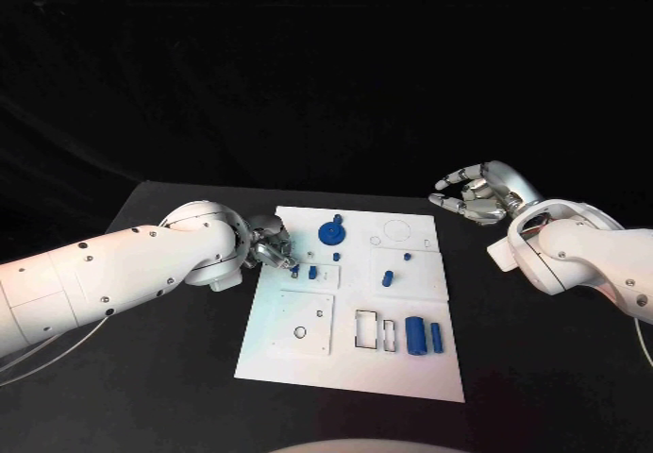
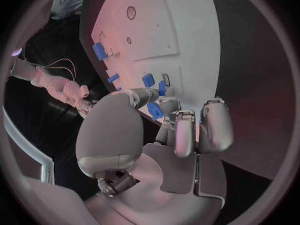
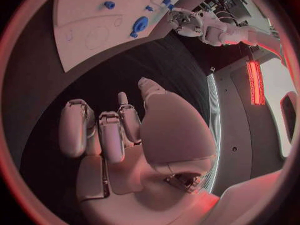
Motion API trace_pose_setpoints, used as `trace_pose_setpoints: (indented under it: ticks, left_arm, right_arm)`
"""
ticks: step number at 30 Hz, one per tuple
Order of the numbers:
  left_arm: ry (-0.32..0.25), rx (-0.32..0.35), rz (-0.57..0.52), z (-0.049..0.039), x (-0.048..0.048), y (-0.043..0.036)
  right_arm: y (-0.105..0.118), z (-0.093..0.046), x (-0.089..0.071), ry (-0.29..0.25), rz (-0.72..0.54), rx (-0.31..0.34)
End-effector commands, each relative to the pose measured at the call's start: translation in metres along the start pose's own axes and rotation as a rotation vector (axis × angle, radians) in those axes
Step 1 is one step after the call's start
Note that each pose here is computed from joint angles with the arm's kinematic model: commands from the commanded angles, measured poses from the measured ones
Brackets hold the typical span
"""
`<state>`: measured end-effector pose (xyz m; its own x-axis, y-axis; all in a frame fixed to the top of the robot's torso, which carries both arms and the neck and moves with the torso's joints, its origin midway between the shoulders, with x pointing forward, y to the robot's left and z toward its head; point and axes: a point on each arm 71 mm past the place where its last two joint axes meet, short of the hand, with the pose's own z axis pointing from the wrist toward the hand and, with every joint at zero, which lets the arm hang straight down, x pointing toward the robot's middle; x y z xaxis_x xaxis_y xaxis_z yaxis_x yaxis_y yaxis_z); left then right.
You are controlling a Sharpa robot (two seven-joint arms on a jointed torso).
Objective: Assemble the parts on the task board
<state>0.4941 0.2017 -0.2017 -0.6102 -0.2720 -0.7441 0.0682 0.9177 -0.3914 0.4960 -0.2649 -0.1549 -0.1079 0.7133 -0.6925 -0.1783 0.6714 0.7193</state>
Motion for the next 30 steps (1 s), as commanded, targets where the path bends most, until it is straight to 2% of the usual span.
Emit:
trace_pose_setpoints:
  ticks: [1,12,30]
  left_arm:
    - [0.02,-0.001,0.023,0.0008,0.0023,-0.0014]
    - [0.057,-0.015,0.041,0.002,0.0059,-0.0014]
    - [0.062,-0.039,0.048,0.0045,0.0073,0.0013]
  right_arm:
    - [0.0009,-0.0003,0.0006,0.003,-0.001,-0.011]
    - [0.0008,-0.0004,0.0005,0.003,-0.001,-0.01]
    - [0.001,-0.0008,0.0004,0.002,0.0,-0.012]
